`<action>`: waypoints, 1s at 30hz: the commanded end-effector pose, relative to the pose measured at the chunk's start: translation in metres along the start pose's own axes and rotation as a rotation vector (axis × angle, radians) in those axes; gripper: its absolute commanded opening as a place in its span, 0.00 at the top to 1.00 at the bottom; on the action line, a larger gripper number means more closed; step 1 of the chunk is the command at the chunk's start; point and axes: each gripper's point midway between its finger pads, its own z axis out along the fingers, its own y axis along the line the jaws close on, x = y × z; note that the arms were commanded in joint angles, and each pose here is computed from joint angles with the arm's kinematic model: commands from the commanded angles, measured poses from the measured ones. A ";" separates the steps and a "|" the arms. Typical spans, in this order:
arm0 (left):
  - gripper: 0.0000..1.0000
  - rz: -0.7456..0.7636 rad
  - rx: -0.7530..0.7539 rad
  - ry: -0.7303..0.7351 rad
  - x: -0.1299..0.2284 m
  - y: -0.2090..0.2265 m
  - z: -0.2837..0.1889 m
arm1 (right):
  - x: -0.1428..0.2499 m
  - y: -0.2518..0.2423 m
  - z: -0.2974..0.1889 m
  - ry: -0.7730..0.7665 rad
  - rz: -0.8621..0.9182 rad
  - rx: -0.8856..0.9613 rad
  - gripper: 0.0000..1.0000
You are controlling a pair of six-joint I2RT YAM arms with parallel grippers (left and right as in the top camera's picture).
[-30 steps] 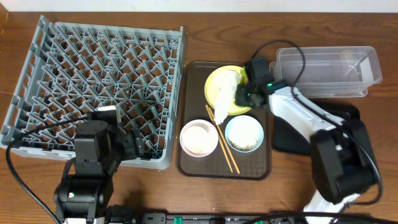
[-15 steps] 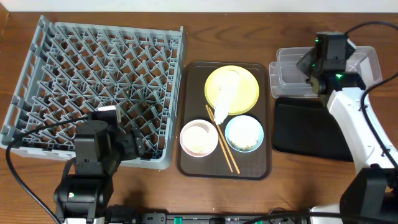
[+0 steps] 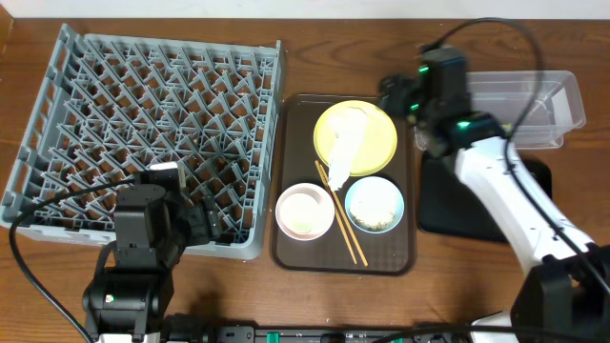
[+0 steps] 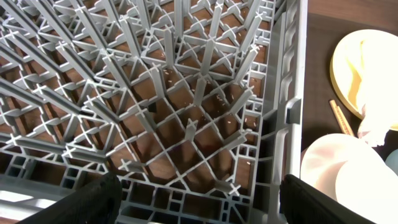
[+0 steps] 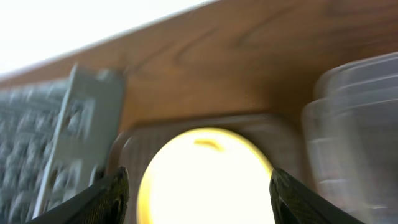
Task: Sort waste into correct bins and load items into the dishwasher
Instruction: 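Carry the wrapper and snack stick with the right gripper into the clear bin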
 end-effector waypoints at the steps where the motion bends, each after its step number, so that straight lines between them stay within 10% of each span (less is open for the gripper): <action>1: 0.16 -0.006 0.000 -0.019 -0.007 -0.001 -0.004 | 0.060 0.014 0.033 0.136 -0.123 0.058 0.33; 9: 0.16 -0.006 0.000 -0.016 -0.006 0.000 -0.004 | 0.152 0.020 0.084 0.325 -0.220 0.100 0.33; 13: 0.16 -0.006 0.000 -0.016 -0.006 0.000 -0.004 | 0.157 0.012 0.088 0.331 -0.175 0.139 0.67; 17: 0.16 -0.006 0.000 -0.016 -0.006 0.000 -0.004 | 0.129 0.010 0.080 0.270 -0.144 0.136 0.99; 30: 0.16 -0.006 0.000 -0.016 -0.006 0.000 -0.004 | -0.065 -0.124 -0.036 -0.217 0.337 0.317 0.99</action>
